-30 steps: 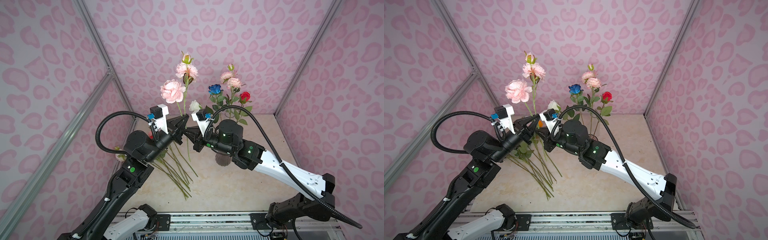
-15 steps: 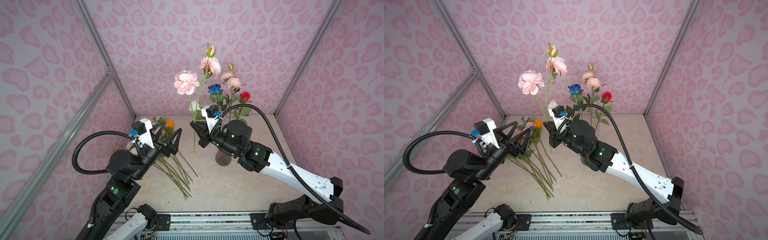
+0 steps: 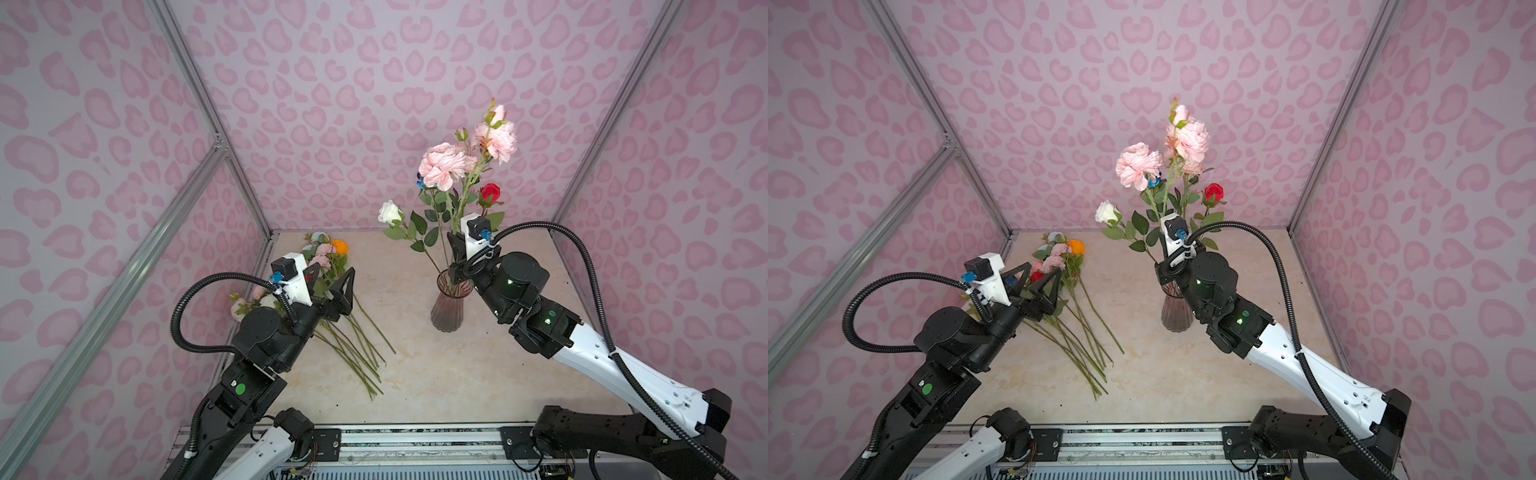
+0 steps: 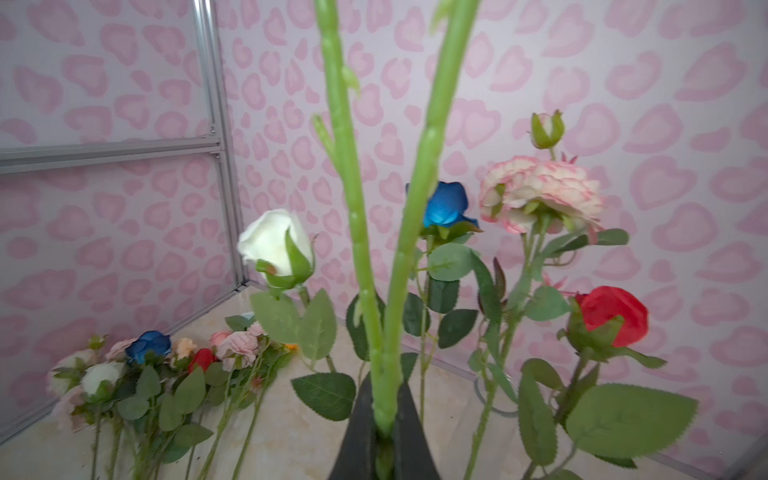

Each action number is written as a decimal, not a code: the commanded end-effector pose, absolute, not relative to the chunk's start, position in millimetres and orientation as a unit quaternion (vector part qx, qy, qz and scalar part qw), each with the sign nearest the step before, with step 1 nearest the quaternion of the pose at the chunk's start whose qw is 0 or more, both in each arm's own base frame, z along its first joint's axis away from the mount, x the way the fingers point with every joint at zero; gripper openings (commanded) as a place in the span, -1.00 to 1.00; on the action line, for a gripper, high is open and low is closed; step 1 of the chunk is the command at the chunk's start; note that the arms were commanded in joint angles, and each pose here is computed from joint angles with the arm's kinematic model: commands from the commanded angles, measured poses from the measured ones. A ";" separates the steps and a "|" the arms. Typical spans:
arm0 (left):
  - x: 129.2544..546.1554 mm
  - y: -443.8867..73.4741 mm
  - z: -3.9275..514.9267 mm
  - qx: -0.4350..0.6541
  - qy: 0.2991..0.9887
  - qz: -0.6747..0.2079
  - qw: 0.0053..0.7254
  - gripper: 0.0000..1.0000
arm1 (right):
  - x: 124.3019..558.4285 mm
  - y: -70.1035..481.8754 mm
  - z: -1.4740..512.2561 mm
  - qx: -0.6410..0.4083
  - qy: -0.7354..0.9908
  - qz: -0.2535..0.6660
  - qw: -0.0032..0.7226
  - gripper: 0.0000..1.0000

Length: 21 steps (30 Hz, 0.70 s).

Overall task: Arrange the flowers into the vase
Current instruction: 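Grasp the carnation stem with the right gripper while the left gripper releases, then lower the pink carnation stem into the pink vase with the right gripper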

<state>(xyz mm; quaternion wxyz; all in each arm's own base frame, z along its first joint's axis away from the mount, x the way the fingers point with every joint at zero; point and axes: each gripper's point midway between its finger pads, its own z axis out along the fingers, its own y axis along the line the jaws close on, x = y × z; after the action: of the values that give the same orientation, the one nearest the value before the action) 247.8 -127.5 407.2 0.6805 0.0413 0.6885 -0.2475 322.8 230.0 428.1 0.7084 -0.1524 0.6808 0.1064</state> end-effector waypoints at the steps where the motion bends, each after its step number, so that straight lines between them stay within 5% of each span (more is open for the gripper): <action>1: 256.8 -131.3 411.0 0.041 0.686 -0.242 0.685 0.81 | 337.6 214.8 425.0 -0.110 0.679 0.119 0.716 -0.99; 15: 263.6 -133.3 380.4 0.028 0.710 -0.241 0.662 0.81 | 360.0 217.7 348.0 -0.096 0.712 0.109 0.686 -0.99; 21: 265.6 -134.4 376.1 0.027 0.714 -0.239 0.657 0.81 | 359.5 226.7 325.4 -0.102 0.733 0.126 0.661 -0.82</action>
<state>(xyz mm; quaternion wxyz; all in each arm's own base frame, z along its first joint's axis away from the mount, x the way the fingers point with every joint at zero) 263.8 -135.5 370.7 0.6482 0.0338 0.7230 -0.2364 361.2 221.2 323.2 0.6585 -0.1130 0.7375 0.0984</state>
